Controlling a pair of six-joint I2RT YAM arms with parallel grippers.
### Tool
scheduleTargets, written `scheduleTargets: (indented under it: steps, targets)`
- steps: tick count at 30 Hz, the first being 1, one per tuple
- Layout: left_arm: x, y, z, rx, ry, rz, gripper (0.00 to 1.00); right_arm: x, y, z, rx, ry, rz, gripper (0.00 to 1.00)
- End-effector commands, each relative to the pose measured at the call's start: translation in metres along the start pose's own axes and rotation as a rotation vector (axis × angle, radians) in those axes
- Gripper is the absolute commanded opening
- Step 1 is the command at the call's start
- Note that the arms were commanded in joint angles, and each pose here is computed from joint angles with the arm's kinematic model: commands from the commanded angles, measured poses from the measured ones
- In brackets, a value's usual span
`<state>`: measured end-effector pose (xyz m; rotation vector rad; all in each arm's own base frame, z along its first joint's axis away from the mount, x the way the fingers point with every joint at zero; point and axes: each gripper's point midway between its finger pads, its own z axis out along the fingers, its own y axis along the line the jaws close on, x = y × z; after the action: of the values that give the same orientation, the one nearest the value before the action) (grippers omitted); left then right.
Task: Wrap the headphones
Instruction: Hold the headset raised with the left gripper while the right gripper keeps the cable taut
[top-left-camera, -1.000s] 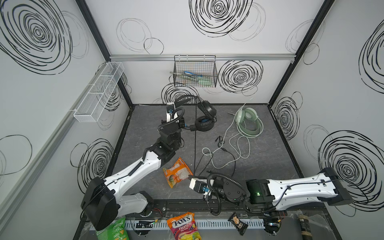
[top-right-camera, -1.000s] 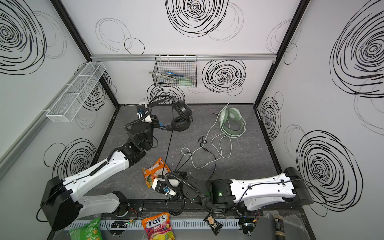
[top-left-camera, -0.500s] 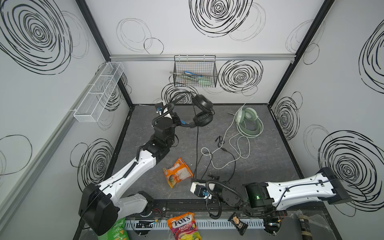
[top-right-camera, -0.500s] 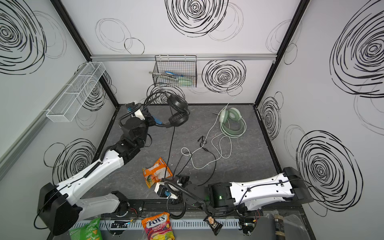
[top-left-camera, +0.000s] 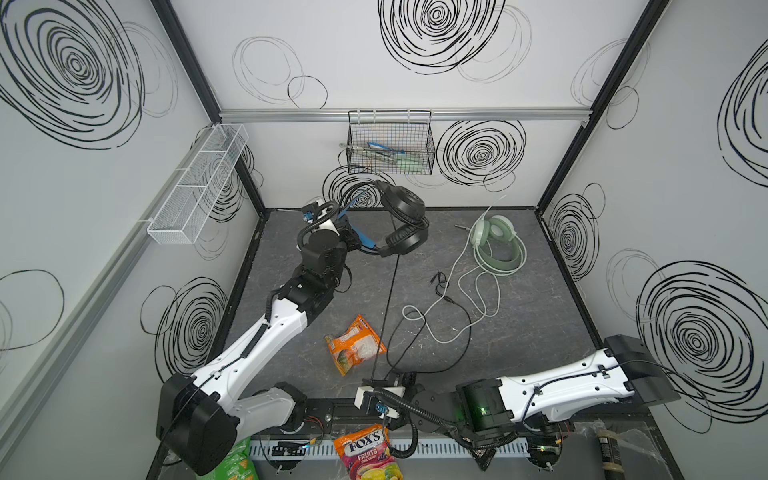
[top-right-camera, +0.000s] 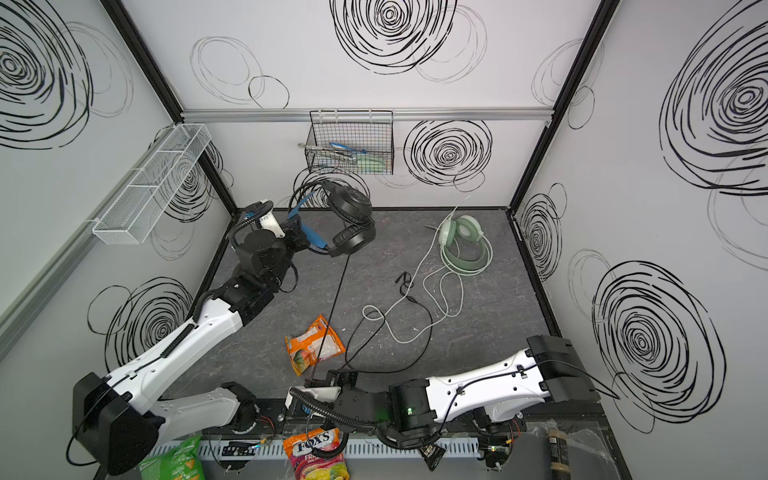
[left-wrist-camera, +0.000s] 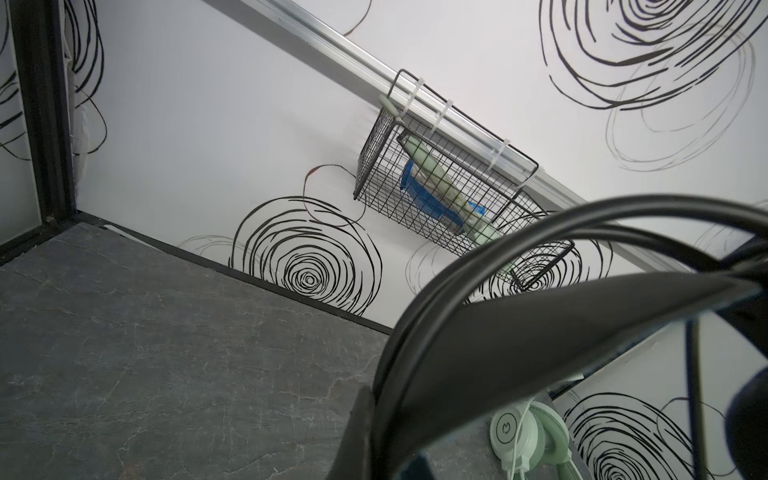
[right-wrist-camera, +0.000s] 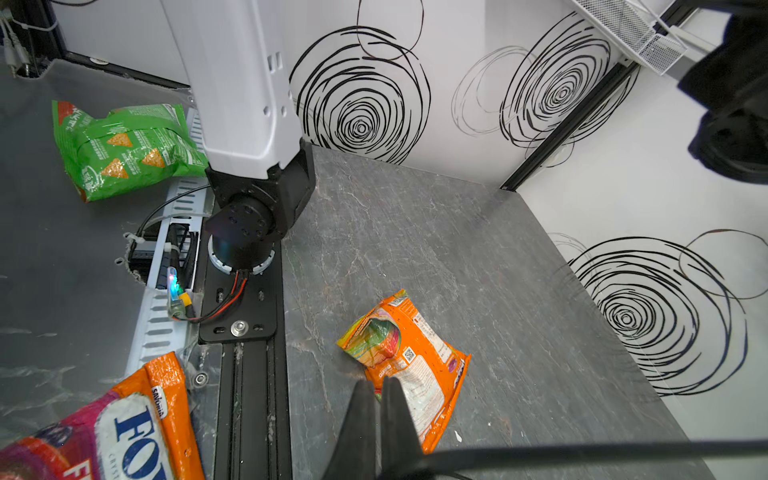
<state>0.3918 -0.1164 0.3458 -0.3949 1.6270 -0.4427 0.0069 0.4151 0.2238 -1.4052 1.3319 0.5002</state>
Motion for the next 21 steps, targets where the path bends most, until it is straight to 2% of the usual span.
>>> scheduleTargets:
  steps: [1, 8, 14, 21]
  targets:
    - [-0.064, -0.013, -0.004, 0.074, -0.181, -0.183, 0.00, -0.030, 0.027, -0.006, -0.092, -0.082, 0.022, 0.00]
    - [-0.080, -0.011, -0.011, 0.165, -0.156, -0.271, 0.00, 0.006, 0.021, 0.004, -0.042, 0.010, 0.107, 0.00]
    - [-0.108, -0.026, -0.022, 0.211, -0.181, -0.268, 0.00, 0.035, 0.010, 0.010, -0.029, 0.046, 0.159, 0.00]
    - [-0.108, -0.028, -0.020, 0.225, -0.138, -0.281, 0.00, 0.066, -0.016, 0.009, 0.028, 0.090, 0.244, 0.00]
